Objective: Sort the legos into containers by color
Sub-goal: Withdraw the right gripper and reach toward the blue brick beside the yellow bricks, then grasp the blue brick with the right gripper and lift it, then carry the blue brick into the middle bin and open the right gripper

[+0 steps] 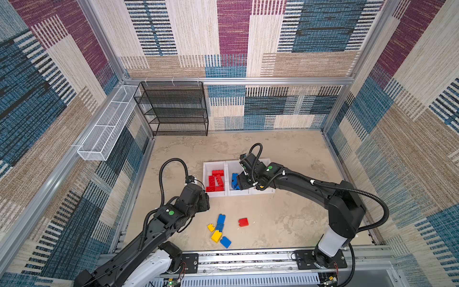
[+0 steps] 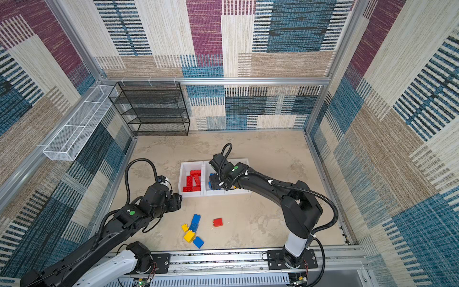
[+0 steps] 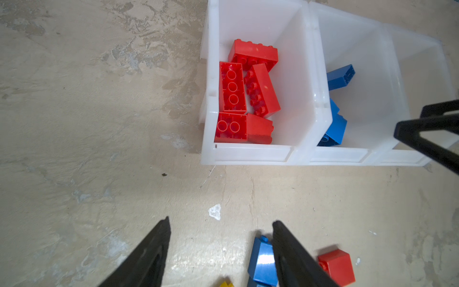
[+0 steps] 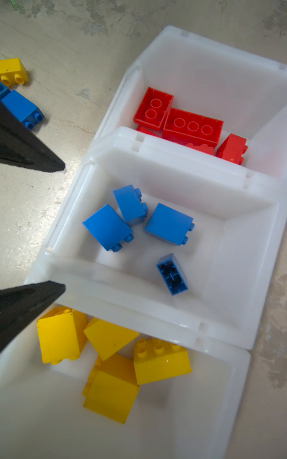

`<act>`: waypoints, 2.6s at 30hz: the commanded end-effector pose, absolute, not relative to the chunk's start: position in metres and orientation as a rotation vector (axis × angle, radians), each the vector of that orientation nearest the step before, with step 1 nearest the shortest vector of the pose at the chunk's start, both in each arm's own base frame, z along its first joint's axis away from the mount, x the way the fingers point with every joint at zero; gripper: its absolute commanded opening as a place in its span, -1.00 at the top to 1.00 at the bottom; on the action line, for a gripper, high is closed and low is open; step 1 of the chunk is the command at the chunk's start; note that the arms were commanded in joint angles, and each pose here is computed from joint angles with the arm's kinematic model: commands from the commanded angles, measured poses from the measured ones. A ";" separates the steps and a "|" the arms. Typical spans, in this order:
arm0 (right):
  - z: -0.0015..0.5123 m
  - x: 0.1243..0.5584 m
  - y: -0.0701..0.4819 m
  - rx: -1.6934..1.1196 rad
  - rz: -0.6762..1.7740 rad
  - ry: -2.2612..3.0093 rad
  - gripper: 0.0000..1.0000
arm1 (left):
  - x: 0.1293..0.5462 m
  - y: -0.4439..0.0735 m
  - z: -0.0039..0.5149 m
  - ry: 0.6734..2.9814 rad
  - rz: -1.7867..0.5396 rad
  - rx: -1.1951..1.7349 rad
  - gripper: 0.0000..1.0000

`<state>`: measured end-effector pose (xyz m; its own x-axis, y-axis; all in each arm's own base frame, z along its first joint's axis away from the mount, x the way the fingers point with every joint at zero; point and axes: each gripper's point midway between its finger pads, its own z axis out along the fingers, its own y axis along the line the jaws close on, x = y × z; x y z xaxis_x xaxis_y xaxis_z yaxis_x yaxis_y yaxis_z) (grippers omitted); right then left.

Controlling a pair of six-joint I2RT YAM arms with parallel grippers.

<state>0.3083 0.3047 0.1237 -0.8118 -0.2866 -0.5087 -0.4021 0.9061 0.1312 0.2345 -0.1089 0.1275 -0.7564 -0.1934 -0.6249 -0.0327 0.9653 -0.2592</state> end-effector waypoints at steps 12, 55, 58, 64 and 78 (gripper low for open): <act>0.094 0.223 0.362 -0.669 0.404 2.650 -0.45 | 0.229 -0.093 0.127 2.398 -0.264 -0.234 -0.36; 0.028 0.188 0.398 -0.810 0.250 2.718 0.11 | 0.219 -0.079 0.123 2.381 -0.260 -0.291 -0.37; 0.028 0.189 0.397 -0.806 0.258 2.721 0.22 | 0.219 -0.080 0.122 2.382 -0.271 -0.294 -0.37; 0.051 0.207 0.387 -0.744 0.297 2.686 0.29 | 0.220 -0.081 0.122 2.378 -0.274 -0.293 -0.37; 0.112 0.316 0.315 -0.468 0.239 2.568 0.29 | 0.223 -0.087 0.122 2.385 -0.311 -0.283 -0.37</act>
